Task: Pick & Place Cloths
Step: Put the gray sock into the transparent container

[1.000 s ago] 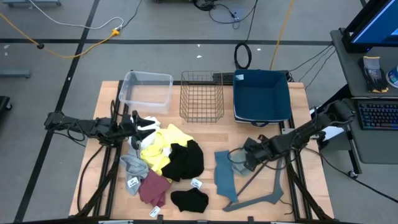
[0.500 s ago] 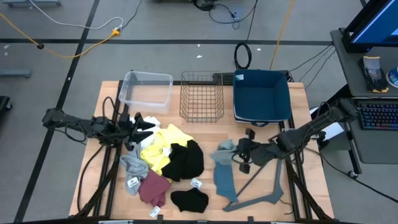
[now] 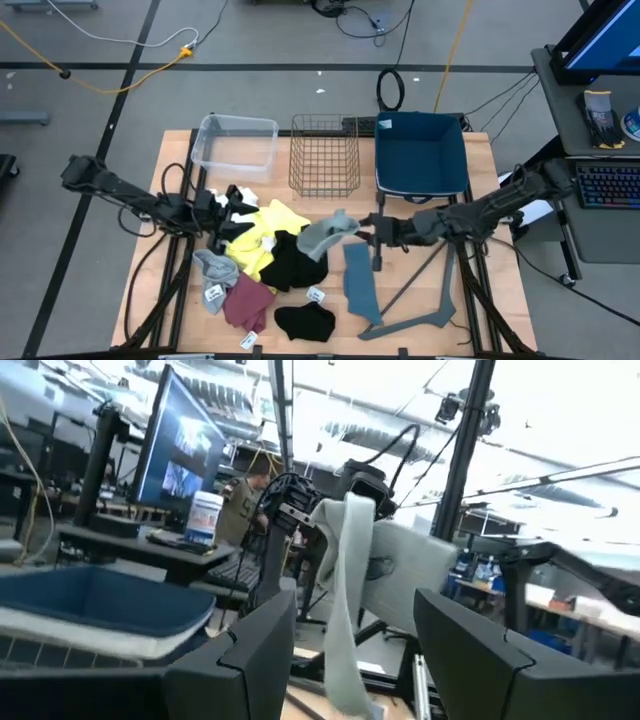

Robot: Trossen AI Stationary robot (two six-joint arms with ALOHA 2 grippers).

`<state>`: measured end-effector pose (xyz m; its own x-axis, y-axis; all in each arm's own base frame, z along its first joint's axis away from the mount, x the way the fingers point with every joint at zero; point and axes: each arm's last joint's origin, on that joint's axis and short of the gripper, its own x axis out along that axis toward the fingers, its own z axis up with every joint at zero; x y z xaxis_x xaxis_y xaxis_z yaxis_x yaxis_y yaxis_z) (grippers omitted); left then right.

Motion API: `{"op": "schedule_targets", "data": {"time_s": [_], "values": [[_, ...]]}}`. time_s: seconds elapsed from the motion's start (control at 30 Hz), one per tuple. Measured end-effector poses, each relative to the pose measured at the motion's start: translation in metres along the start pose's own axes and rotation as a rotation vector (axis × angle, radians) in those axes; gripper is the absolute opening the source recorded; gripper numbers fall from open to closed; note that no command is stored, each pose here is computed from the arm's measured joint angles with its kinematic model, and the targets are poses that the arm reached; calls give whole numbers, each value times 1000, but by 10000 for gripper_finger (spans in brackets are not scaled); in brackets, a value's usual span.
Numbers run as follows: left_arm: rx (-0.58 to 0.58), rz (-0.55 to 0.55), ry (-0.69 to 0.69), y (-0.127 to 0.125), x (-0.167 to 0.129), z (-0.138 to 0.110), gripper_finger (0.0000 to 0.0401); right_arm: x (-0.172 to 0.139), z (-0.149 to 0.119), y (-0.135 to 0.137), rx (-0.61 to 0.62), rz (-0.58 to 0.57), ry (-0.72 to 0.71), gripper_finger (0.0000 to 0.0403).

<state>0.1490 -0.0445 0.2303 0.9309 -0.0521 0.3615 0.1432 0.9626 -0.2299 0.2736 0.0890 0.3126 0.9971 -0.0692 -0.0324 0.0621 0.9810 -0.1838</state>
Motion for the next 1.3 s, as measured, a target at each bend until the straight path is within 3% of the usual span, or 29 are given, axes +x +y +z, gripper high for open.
{"op": "schedule_targets", "data": {"time_s": [0.13, 0.33, 0.47, 0.8, 1.03, 1.3], "values": [[61, 2, 19, -8, 26, 6, 209, 19, -5, -10, 17, 67, -76, 6], [250, -108, 17, -25, 70, 16, 209, 37, -19, -20, 48, 73, -86, 6], [350, -115, 64, -32, 97, 16, 209, 41, -21, -19, 53, 91, -108, 6], [446, -117, 228, -46, 155, 7, 210, 45, -24, -13, 56, 99, -121, 6], [540, 18, 306, -48, 178, 2, 240, 42, -22, -4, 52, 90, -131, 5], [613, 150, 324, -44, 181, -1, 302, 37, -20, 10, 4, 71, -127, 5]]}}
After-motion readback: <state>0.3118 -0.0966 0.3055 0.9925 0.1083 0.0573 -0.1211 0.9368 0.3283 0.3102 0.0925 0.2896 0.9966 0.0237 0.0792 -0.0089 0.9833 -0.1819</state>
